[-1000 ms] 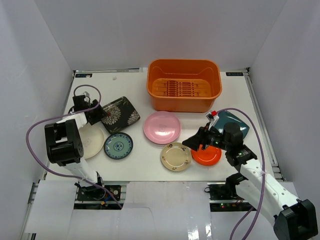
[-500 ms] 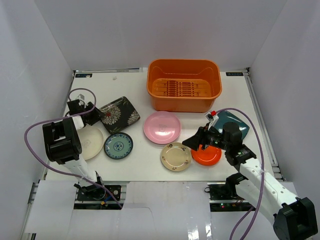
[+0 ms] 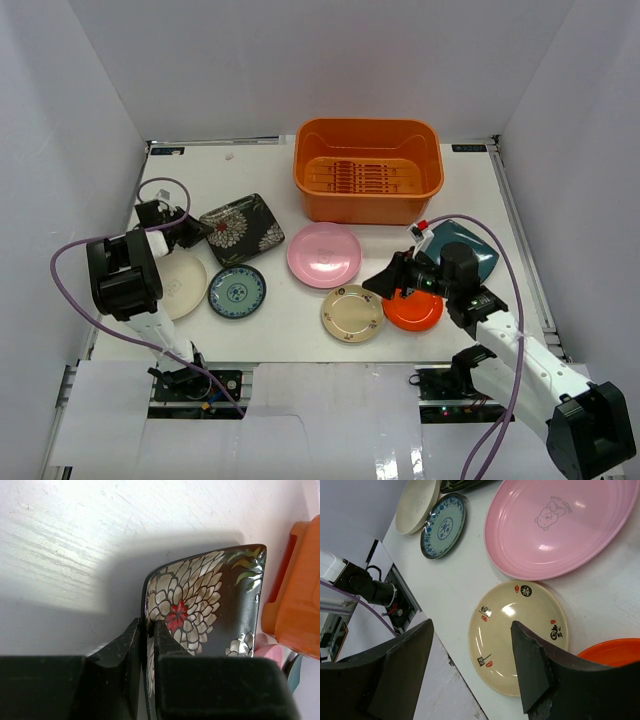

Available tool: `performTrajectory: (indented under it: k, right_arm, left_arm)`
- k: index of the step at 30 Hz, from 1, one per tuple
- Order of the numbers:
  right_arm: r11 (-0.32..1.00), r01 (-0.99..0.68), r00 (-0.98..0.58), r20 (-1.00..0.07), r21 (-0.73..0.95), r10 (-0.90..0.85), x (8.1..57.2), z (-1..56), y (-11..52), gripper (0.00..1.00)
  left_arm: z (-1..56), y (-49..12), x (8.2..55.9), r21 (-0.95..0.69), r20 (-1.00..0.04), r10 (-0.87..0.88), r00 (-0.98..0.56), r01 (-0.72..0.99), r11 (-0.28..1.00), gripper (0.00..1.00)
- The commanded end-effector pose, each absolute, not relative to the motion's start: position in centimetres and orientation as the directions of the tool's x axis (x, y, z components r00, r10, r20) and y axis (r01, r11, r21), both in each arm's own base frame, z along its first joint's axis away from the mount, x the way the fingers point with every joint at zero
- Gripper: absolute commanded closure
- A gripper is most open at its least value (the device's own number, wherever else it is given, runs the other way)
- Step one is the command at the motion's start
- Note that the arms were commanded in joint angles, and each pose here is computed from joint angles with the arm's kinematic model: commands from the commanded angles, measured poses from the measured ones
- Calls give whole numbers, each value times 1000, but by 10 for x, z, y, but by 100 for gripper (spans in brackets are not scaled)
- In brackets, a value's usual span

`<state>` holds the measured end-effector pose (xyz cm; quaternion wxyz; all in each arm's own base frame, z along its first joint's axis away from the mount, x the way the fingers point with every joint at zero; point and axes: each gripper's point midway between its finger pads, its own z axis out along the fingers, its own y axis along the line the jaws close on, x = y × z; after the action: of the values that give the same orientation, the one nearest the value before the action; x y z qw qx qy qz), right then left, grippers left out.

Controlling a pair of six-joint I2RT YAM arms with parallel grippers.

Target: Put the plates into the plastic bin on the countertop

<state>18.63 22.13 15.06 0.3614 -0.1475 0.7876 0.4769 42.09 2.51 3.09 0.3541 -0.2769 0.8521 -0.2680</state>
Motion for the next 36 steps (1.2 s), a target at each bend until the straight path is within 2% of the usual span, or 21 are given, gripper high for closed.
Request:
performTrajectory:
  k: [1,4,11,20,27,32,36]
  right_arm:
    - [484,-625,-637,-759,612,137,198,176,228,31]
    - [477,-636,-632,-764,607,129,202,183,232,31]
    - [461,-663,-619,-778,590,106,210,200,244,30]
    - [448,-695,-591,-802,563,91,227,230,259,20]
    - [441,-710,-576,-813,549,85,253,255,279,12]
    - [432,-729,-547,-831,531,98,275,279,295,9]
    - [455,-744,-512,-855,490,84,299,300,304,6]
  left_arm:
    - [43,25,425,-646,-472,-650,-595,-268,715,100]
    - [77,21,435,-699,-487,-685,-542,-229,677,100]
    - [145,11,446,-810,-447,-768,-459,-156,565,100]
    - [173,6,427,-840,-445,-804,-395,-127,527,100]
    - [229,14,417,-807,-549,-785,-285,-63,587,100]
    - [315,20,415,-770,-638,-760,-124,74,634,100]
    - [355,15,417,-737,-676,-728,-117,146,661,100]
